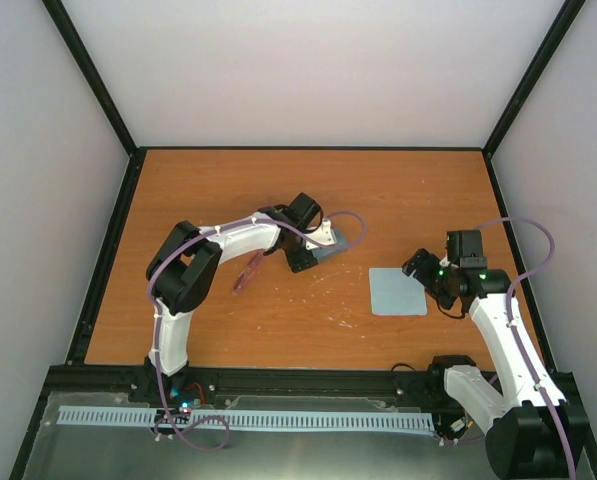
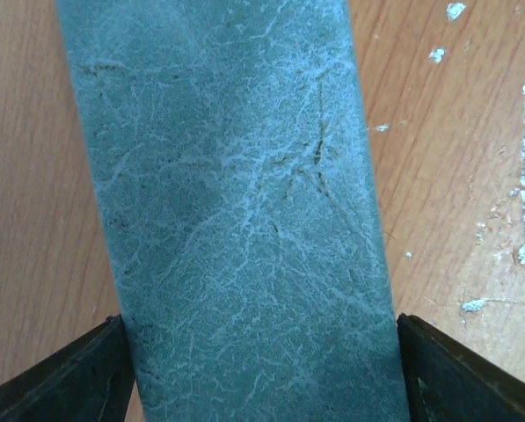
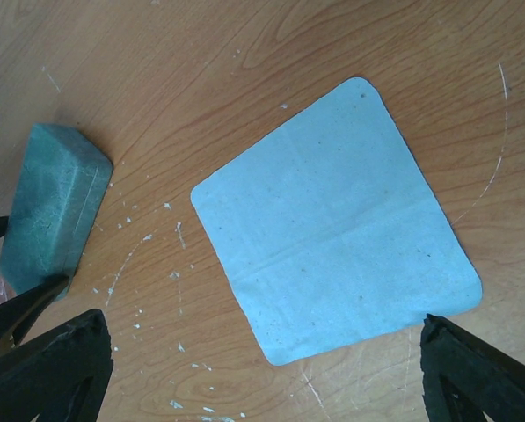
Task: Organize the sunglasses
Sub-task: Pick up the sunglasses case from the center of the board.
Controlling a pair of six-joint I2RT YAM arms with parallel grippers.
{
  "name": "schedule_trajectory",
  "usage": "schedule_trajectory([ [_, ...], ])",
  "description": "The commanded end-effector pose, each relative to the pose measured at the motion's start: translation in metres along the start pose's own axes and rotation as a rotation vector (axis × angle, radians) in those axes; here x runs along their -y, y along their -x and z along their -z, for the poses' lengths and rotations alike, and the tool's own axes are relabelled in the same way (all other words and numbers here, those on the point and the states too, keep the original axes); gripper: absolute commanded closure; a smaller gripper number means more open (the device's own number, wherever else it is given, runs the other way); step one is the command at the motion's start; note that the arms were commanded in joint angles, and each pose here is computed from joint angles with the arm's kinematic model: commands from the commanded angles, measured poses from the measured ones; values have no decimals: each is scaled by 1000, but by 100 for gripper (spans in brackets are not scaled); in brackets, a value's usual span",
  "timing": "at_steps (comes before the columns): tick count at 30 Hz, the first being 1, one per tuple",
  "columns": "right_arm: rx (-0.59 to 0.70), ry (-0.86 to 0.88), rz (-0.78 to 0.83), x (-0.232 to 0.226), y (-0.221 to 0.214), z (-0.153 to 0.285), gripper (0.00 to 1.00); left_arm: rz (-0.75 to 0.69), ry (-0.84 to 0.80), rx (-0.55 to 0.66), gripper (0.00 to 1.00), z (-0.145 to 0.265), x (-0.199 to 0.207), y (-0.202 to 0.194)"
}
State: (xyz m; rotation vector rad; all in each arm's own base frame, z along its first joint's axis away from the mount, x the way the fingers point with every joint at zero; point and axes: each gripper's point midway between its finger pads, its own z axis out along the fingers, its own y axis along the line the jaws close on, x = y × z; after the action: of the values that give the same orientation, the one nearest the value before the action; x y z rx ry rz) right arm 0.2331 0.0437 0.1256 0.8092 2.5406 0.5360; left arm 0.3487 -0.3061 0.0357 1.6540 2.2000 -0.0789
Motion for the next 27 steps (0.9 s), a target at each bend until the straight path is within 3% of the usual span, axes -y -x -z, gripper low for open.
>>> schedule_trajectory([
  [1,4,1,-17,2,-2,2,8,-25,15,3,25,-3,-2,2],
  [6,13,4,-18,1,-1,4,9,-23,17,37,43,9,-7,16],
  [11,28,79,19,-11,0,5,7,9,-79,119,48,32,0,42],
  [15,90,341,127,-52,2,18,2,67,-294,252,54,72,22,74],
  [19,233,649,192,-96,9,58,0,111,-550,449,57,136,40,108],
  [23,293,813,249,-118,7,90,0,159,-841,665,59,208,44,133],
  [27,306,925,297,-136,4,116,4,162,-1088,793,60,257,49,143],
])
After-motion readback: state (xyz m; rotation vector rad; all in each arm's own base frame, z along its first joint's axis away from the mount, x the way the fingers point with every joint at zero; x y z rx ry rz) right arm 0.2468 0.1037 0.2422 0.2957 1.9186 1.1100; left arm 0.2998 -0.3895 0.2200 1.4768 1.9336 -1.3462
